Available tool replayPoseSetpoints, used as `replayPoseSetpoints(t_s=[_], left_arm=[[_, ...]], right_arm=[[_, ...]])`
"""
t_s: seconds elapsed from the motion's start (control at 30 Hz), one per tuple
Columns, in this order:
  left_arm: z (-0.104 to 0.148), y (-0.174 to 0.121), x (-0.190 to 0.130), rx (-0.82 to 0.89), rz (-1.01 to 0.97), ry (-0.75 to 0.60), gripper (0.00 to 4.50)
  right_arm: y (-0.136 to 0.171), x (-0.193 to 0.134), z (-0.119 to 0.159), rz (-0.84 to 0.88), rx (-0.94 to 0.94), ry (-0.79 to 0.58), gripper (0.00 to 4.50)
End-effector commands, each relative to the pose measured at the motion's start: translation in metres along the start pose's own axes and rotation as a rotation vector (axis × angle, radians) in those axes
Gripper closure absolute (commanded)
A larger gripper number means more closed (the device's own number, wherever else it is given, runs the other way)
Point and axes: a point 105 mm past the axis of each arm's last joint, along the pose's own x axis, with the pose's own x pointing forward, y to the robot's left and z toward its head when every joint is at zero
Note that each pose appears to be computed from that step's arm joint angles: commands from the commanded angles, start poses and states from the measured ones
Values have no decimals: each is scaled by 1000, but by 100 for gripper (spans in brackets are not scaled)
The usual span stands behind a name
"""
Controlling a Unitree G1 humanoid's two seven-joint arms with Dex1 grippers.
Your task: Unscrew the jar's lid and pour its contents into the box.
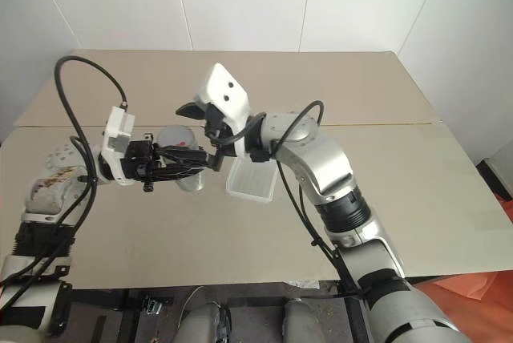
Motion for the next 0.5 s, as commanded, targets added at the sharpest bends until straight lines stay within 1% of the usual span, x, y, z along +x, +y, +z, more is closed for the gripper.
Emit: replayPoseSetpoints(t_s=[0.03, 0.13, 0.27, 0.5], left_arm=[[18, -10, -9, 65, -44, -32, 257], [20, -13, -14, 64, -44, -30, 257], [19, -14, -12, 53, -41, -35, 257], [15, -8, 14, 34, -50, -91, 257]], right_arm=[[-42, -41, 6, -214, -28, -29, 5], [-47, -48, 4, -247, -14, -36, 5], [-44, -48, 5, -242, -19, -43, 5], [-5, -21, 38, -68, -44, -148, 5]])
